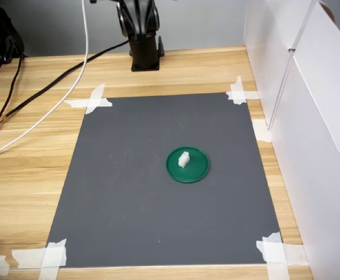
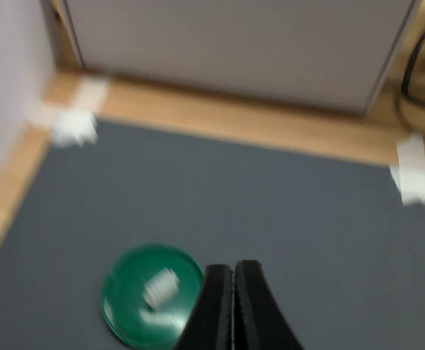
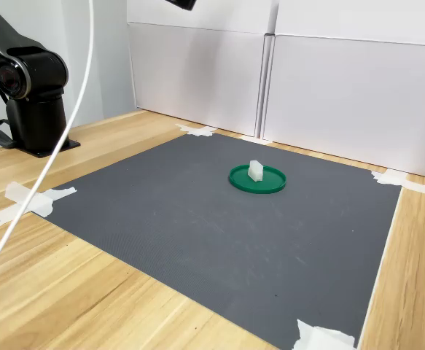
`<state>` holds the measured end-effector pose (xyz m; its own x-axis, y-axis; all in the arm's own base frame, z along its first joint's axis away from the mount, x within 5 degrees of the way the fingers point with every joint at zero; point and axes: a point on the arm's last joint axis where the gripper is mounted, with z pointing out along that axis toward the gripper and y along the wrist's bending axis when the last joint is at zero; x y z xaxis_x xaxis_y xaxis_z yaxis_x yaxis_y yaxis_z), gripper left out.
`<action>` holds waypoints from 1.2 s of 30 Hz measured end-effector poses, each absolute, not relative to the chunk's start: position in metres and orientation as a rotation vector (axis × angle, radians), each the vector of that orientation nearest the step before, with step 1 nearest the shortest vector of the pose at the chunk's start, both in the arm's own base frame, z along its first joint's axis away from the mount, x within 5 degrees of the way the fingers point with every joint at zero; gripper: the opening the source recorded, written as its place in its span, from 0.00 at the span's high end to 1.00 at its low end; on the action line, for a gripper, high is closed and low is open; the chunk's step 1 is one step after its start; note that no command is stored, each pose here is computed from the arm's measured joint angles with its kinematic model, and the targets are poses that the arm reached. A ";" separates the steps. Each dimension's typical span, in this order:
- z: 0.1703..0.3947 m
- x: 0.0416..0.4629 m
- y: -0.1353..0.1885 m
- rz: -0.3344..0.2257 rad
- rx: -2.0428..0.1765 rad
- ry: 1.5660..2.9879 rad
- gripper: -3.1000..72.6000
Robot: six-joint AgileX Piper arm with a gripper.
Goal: Grasp a white terminal and put it in the green lid.
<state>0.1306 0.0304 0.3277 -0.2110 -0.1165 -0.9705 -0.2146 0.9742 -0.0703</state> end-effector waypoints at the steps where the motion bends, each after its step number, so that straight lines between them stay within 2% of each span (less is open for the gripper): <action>1: 0.327 0.124 0.029 0.115 -0.223 1.752 0.98; 4: 0.321 0.108 0.022 0.175 -0.132 1.647 0.98; 6: 0.311 0.099 0.016 0.188 -0.060 1.598 0.98; 9: 0.292 0.089 0.010 0.181 0.012 1.588 0.98; 12: 0.270 0.085 0.007 0.163 0.028 1.643 0.98; 15: 0.251 0.083 0.004 0.094 0.011 1.728 0.99; 19: 0.233 0.077 -0.003 -0.035 -0.016 1.825 0.99; 22: 0.229 0.070 -0.008 -0.126 -0.039 1.831 0.99; 27: 0.233 0.063 -0.013 -0.227 -0.075 1.780 0.99; 32: 0.233 0.063 -0.014 -0.240 -0.082 1.777 0.99; 34: 0.232 0.062 -0.013 -0.213 -0.063 1.785 0.99; 36: 0.230 0.062 -0.012 -0.156 -0.017 1.812 0.99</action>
<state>0.0621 -0.0120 0.2297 -0.2450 -0.0946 -0.9649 0.0721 0.9907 -0.1155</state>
